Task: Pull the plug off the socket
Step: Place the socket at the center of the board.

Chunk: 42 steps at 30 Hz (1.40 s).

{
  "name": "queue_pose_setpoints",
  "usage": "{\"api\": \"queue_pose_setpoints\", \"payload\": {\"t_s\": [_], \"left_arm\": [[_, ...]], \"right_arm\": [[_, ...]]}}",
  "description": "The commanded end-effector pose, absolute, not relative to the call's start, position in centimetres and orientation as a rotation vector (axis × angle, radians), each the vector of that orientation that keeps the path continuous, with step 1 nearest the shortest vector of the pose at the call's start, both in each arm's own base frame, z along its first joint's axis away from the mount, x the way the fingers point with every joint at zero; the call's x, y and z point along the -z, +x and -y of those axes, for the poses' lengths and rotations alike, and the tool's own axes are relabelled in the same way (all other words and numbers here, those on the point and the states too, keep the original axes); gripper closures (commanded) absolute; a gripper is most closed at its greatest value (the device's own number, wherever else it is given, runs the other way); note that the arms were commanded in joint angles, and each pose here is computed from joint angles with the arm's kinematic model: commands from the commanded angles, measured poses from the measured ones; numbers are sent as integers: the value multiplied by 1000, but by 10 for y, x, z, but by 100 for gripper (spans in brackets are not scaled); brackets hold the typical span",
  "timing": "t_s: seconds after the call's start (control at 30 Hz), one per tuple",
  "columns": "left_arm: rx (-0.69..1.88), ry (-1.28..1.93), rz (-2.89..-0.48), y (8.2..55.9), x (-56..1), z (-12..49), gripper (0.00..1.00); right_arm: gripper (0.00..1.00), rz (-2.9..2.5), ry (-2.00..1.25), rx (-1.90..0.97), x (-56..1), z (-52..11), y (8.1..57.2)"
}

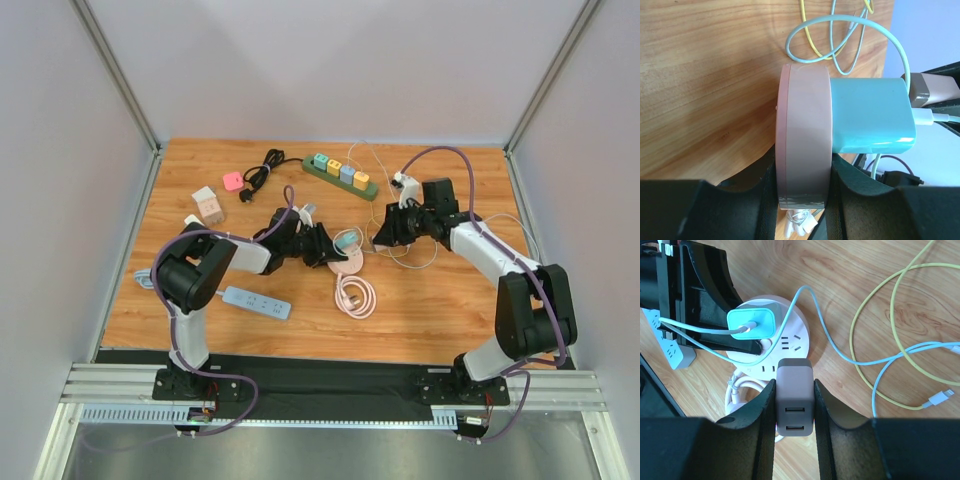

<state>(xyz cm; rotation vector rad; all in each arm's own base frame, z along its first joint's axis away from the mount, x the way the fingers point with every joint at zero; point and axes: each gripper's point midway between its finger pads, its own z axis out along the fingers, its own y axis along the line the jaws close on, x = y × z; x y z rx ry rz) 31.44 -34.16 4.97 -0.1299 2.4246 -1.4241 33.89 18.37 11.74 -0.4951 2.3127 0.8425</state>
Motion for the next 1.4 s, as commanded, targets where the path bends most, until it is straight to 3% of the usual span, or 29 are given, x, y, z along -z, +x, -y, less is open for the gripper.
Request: {"api": "queue_pose_setpoints", "payload": {"t_s": [0.0, 0.07, 0.37, 0.8, 1.03, 1.37], "left_arm": [[1344, -61, -2392, 325, -56, 337, 66], [1298, -53, -2392, 326, -61, 331, 54], [1082, 52, -2360, 329, -89, 300, 28], [455, 134, -2407, 307, -99, 200, 21], [146, 109, -2406, 308, -107, 153, 0], [404, 294, -2039, 315, -196, 180, 0]], "right_arm": [[100, -2234, -503, -845, -143, -185, 349], [100, -2230, -501, -854, -144, -185, 349], [100, -2213, -493, -888, -149, -183, 349], [100, -2137, -556, -1055, -167, -197, 334], [100, -2112, -572, -1132, -172, -204, 328], [100, -2110, -577, -1260, -172, -213, 320]]}}
